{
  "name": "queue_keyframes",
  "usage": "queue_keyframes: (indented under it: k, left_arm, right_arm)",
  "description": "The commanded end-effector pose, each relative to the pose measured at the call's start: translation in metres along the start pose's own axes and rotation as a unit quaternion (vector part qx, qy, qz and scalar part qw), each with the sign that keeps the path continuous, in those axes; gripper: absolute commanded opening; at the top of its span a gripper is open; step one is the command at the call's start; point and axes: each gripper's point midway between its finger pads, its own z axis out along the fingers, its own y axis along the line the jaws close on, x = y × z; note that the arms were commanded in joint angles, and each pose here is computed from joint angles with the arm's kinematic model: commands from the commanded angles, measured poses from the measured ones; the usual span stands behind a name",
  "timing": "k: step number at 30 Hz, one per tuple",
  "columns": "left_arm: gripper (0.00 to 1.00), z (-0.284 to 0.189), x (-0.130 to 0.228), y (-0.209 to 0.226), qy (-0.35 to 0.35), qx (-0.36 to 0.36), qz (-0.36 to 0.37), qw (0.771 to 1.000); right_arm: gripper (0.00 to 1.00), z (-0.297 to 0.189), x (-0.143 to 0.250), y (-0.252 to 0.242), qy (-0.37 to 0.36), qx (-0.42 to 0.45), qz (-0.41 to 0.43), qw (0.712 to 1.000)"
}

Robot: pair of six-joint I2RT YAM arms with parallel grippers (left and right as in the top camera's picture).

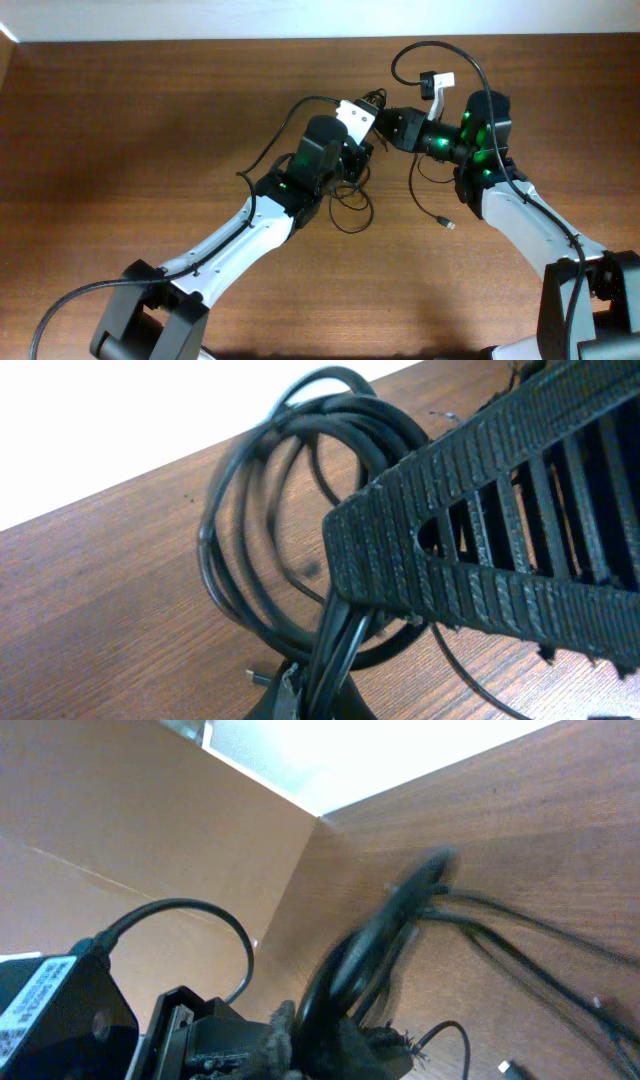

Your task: Untangle cables

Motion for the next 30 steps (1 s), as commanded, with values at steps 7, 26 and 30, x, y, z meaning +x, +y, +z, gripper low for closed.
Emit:
queue_keyframes:
  k: [7, 26, 30]
  left_arm:
    - [0.00, -0.001, -0.004, 0.020, -0.007, 0.003, -0.073, 0.997]
    - [0.00, -0.003, 0.008, 0.049, 0.010, -0.020, -0.205, 0.979]
    - [0.00, -0.006, 0.031, 0.037, 0.065, 0.028, -0.238, 0.969]
  right_arm:
    - [0.04, -0.009, -0.004, 0.006, 0.005, -0.016, -0.012, 1.000]
    - [0.04, -0.050, -0.018, 0.016, 0.024, -0.086, -0.049, 0.995]
    - [0.04, -0.055, -0.035, 0.041, -0.005, -0.118, -0.093, 0.989]
